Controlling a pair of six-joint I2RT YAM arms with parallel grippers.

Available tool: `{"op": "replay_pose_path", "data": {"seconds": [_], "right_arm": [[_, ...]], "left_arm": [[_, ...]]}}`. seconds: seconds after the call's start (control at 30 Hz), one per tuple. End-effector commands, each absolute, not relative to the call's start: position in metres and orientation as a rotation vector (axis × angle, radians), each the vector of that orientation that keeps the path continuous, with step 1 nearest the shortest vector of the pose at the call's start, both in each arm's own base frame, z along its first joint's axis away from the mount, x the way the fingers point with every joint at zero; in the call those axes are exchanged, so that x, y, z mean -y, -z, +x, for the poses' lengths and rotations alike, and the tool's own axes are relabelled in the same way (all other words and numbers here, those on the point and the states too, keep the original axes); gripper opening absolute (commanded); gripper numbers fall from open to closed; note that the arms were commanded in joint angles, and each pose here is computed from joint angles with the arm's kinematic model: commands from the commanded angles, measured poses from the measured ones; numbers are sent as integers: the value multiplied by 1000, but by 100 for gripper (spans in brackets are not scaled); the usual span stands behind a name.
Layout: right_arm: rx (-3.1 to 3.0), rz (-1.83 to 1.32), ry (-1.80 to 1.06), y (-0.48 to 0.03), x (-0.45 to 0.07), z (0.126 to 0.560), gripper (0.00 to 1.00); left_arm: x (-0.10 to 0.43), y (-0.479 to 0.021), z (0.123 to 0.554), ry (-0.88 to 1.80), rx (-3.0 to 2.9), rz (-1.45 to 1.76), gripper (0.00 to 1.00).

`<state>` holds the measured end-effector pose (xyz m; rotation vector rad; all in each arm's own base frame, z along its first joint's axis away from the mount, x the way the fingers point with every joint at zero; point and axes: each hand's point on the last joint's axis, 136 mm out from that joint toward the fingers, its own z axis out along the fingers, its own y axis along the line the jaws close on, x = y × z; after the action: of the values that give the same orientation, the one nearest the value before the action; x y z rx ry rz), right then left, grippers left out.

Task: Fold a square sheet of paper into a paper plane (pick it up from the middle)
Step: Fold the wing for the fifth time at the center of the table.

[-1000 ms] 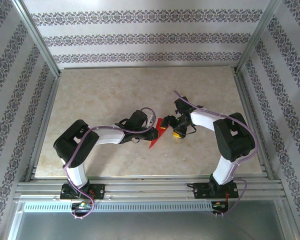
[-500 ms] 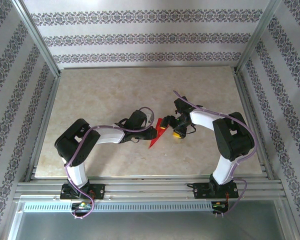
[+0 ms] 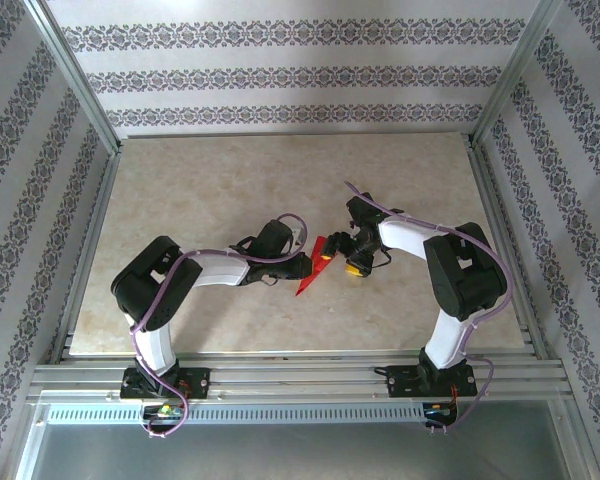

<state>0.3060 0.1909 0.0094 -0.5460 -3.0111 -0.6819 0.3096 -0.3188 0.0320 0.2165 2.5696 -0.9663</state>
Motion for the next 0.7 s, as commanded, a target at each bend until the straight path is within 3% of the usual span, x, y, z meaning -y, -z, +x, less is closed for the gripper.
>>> {"op": "replay_pose_path", "data": {"seconds": [0.0, 0.67], "right_arm": [[3008, -543, 328, 56, -156, 279, 82], [3009, -498, 344, 58, -162, 280, 88]], "left_arm": [[314, -27, 315, 948, -2594, 180, 14], [312, -32, 315, 949, -2566, 177, 10]]}}
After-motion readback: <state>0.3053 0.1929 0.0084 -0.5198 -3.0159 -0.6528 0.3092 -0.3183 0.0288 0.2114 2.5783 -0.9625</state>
